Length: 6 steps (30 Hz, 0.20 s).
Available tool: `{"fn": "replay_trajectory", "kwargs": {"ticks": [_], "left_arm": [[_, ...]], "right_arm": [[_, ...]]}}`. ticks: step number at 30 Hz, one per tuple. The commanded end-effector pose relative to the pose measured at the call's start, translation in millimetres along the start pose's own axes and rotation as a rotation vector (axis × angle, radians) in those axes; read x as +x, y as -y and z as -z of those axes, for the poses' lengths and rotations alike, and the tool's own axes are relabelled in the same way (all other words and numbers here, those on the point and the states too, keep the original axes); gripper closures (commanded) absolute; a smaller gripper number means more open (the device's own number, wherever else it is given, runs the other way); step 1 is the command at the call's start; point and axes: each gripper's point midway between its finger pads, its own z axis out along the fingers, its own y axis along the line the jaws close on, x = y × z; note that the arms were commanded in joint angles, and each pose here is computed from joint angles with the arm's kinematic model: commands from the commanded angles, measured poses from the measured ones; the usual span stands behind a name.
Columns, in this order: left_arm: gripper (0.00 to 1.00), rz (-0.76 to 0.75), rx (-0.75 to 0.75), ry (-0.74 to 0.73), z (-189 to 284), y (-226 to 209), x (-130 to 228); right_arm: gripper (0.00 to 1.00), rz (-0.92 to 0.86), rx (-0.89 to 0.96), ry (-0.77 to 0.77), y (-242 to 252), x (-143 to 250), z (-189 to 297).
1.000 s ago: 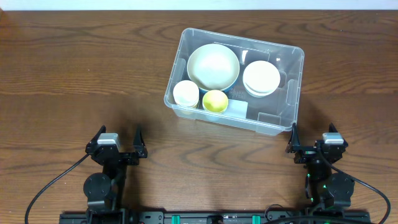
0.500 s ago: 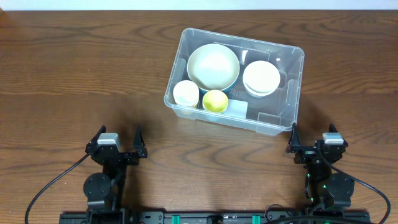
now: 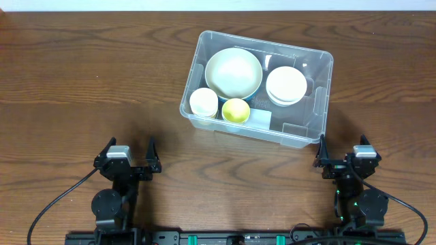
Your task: Pack container
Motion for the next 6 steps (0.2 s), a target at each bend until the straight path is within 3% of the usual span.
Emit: {"fn": "replay_trajectory", "kwargs": {"ticks": [1, 6], "left_arm": [[0.02, -0.006, -0.012, -0.037, -2.1, -3.6, 16.3], [0.02, -0.006, -0.013, -0.037, -2.1, -3.7, 16.3]], "right_arm": [[0.01, 0.01, 0.019, 0.0, 3.6, 0.7, 0.3], [0.01, 0.011, 0.019, 0.0, 3.7, 0.7, 0.3]]}}
